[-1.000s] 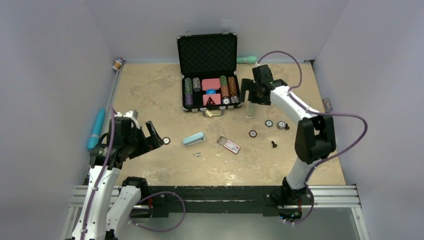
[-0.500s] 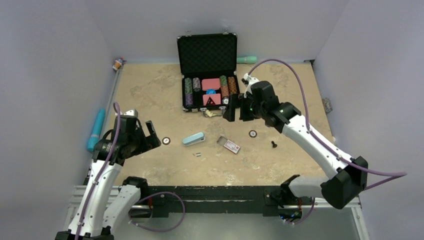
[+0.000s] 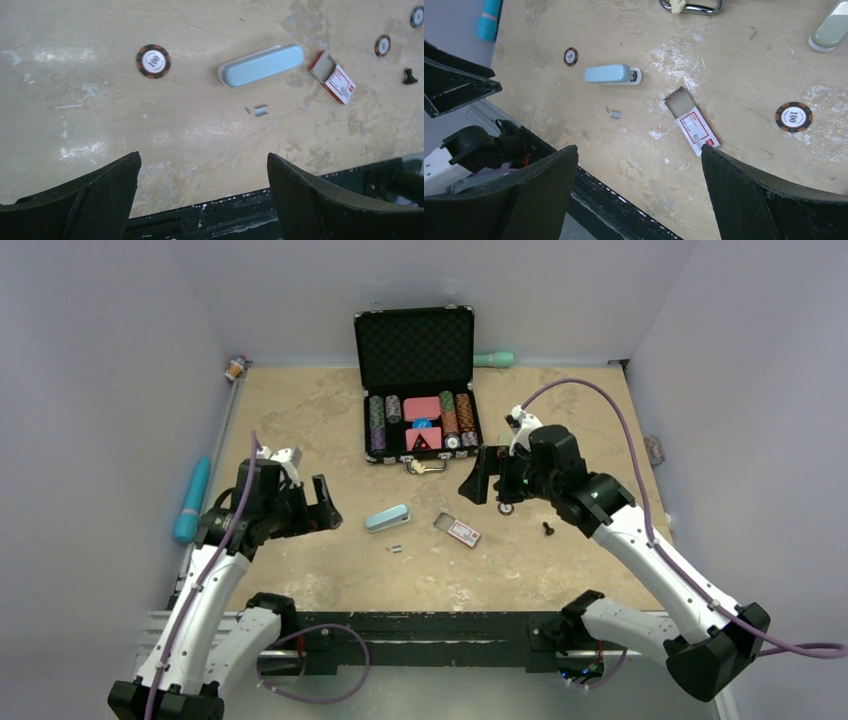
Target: Unload the staples from the stapler
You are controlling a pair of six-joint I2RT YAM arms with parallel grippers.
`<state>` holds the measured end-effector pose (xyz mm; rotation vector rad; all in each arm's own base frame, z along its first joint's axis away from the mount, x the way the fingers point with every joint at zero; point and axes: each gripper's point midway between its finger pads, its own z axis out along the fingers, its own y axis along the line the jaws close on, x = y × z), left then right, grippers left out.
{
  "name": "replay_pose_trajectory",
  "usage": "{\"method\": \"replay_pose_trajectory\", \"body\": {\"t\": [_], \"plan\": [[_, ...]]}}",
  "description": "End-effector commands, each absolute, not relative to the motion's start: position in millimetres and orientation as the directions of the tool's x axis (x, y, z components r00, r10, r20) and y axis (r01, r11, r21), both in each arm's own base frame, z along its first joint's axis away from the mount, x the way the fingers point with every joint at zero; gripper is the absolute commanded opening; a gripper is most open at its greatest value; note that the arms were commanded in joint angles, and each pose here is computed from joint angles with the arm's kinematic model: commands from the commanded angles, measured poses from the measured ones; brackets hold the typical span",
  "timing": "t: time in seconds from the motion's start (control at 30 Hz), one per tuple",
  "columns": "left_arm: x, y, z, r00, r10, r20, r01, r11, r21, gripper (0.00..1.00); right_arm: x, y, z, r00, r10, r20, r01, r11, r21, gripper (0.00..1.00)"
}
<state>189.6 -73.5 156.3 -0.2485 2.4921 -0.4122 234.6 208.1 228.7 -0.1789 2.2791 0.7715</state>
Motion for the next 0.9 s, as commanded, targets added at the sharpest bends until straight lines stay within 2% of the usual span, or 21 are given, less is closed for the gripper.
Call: {"method": "replay_pose_trajectory", "body": {"t": [0.0, 0.4, 0.57, 0.87], "plan": [[205, -120, 172, -0.823, -0.094, -0.56, 0.194, 0.88, -0.433, 1.0, 228, 214, 231, -0.754, 0.088, -0.651, -0.35, 0.785, 0.512, 0.97], [239, -184, 138, -0.811, 0.286, -0.511, 0.467, 0.842, -0.271, 0.98, 234, 218, 241, -0.745, 0.06, -0.664, -0.379, 0.782, 0.496, 0.97], [242, -201, 108, -0.786, 0.437, -0.438, 0.563, 0.798, -0.214, 0.98, 229, 216, 237, -0.753, 0.047, -0.657, -0.382, 0.782, 0.493, 0.97], [266, -201, 70, -0.808, 0.473, -0.353, 0.541, 0.832, -0.124, 0.96, 223, 214, 231, -0.755, 0.018, -0.656, -0.4, 0.78, 0.481, 0.98]]}}
